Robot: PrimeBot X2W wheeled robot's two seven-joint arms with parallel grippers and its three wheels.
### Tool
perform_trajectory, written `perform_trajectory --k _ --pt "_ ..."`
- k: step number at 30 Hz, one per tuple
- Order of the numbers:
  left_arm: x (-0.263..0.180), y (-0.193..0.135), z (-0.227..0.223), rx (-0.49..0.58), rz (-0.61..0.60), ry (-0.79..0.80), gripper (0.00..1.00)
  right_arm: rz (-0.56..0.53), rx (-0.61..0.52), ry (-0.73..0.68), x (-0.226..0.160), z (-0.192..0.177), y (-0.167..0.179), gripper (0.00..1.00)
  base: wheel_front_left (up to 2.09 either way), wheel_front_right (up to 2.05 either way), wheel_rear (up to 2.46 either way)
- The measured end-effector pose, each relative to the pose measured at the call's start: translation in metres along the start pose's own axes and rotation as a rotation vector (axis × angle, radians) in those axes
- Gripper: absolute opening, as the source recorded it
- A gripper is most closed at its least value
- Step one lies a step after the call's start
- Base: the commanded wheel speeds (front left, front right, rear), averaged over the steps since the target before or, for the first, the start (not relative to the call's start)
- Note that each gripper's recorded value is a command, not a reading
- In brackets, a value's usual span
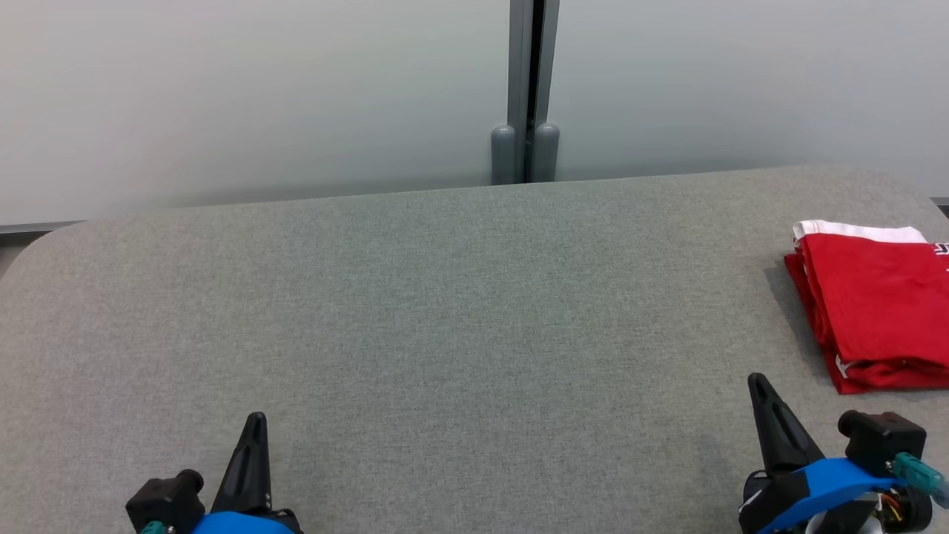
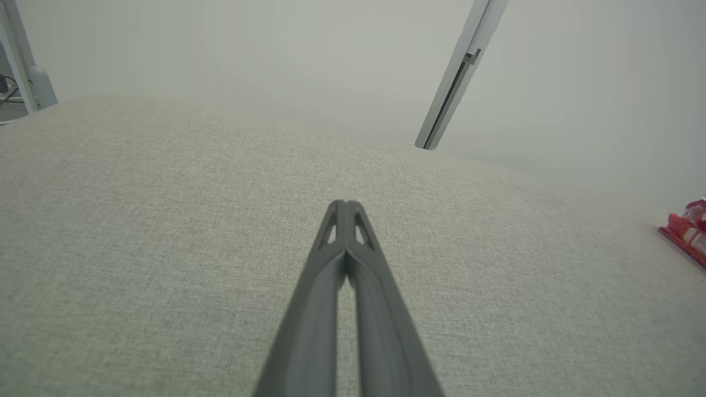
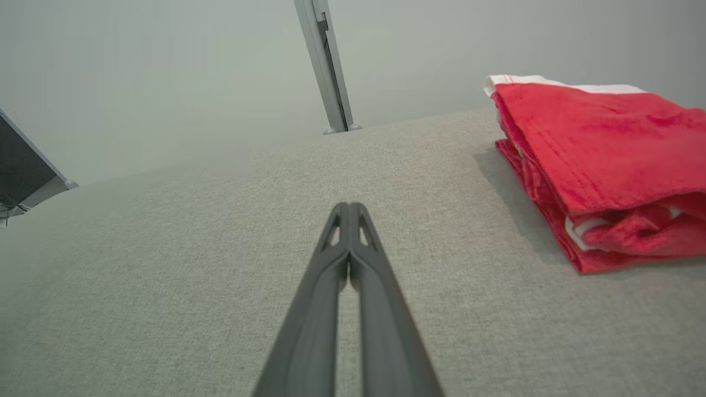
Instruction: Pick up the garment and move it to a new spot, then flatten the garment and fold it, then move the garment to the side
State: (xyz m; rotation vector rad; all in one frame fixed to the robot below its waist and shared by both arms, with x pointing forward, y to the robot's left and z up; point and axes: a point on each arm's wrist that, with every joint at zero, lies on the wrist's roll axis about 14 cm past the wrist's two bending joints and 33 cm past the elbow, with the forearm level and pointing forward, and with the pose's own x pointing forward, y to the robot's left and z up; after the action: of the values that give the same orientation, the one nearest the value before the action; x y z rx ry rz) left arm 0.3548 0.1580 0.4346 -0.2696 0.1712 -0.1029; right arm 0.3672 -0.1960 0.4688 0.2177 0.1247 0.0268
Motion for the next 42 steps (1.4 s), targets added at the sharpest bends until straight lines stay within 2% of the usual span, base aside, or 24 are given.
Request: perform_trajectory --k 18,42 --pt "0.004 0.014 0.012 -0.301 0.074 -0.021 0.00 -0.033 0.318 -0.012 0.001 0.003 -0.005 0.00 0.00 0.00 0.00" --pt "0.010 0.021 0.028 -0.627 0.097 -0.062 0.00 -0.037 0.652 -0.035 0.005 0.009 -0.005 0.00 0.00 0.00 0.00"
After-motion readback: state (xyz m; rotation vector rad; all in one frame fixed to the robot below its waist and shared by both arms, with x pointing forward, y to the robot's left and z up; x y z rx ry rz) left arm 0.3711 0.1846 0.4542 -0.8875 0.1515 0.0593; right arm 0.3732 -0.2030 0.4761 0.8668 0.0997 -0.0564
